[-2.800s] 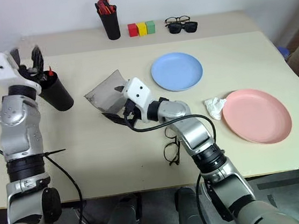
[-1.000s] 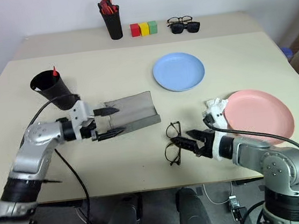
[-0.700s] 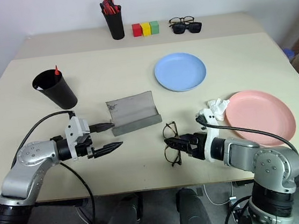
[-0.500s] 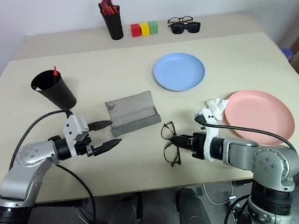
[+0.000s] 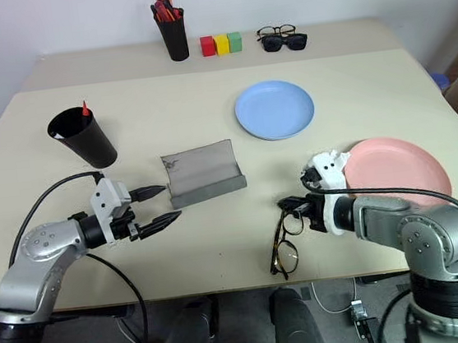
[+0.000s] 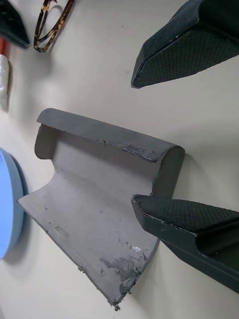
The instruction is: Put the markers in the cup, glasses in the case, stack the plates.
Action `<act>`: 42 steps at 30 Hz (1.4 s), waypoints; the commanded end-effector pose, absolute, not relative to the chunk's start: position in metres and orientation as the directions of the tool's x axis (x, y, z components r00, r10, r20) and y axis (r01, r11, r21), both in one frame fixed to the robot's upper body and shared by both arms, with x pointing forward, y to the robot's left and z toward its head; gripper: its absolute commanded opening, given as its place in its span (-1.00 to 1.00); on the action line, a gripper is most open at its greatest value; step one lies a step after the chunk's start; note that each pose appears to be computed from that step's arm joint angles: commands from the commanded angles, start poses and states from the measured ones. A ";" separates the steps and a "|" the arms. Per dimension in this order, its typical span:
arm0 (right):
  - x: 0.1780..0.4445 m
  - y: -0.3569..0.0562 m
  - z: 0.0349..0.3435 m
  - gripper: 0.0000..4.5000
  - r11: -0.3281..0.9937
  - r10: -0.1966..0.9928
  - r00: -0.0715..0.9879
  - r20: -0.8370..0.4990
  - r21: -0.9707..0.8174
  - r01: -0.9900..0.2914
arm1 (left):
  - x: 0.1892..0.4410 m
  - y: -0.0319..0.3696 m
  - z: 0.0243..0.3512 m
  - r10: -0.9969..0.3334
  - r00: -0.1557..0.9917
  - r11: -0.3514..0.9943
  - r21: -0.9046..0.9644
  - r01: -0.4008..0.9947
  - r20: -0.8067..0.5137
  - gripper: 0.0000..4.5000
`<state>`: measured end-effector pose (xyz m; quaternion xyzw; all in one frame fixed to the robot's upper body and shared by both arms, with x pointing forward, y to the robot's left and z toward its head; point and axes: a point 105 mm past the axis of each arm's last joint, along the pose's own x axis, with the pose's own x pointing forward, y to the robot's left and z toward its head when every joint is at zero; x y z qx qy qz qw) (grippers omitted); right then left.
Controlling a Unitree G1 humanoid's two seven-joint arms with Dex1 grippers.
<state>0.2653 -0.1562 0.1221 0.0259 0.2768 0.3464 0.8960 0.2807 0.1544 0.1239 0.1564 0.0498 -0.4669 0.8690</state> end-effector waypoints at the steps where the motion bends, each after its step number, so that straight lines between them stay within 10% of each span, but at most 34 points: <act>1: 0.259 -0.161 0.142 -0.59 0.623 0.677 0.567 -0.470 -0.046 -0.781 | 0.279 0.154 0.133 -0.797 0.569 0.517 0.257 0.816 -0.202 0.55; 5: 0.249 -0.176 0.153 0.29 0.377 0.663 0.475 -0.578 -0.289 -0.880 | 0.279 0.152 0.131 -0.801 0.564 0.514 0.252 0.820 -0.201 0.55; 13: 0.239 -0.162 0.140 0.29 -0.035 0.657 0.376 -0.654 -0.525 -0.850 | 0.278 0.149 0.129 -0.803 0.564 0.517 0.244 0.821 -0.195 0.55; 42: 0.236 -0.155 0.127 0.29 -0.312 0.684 0.344 -0.644 -0.684 -0.659 | 0.278 0.143 0.132 -0.806 0.562 0.520 0.232 0.822 -0.185 0.55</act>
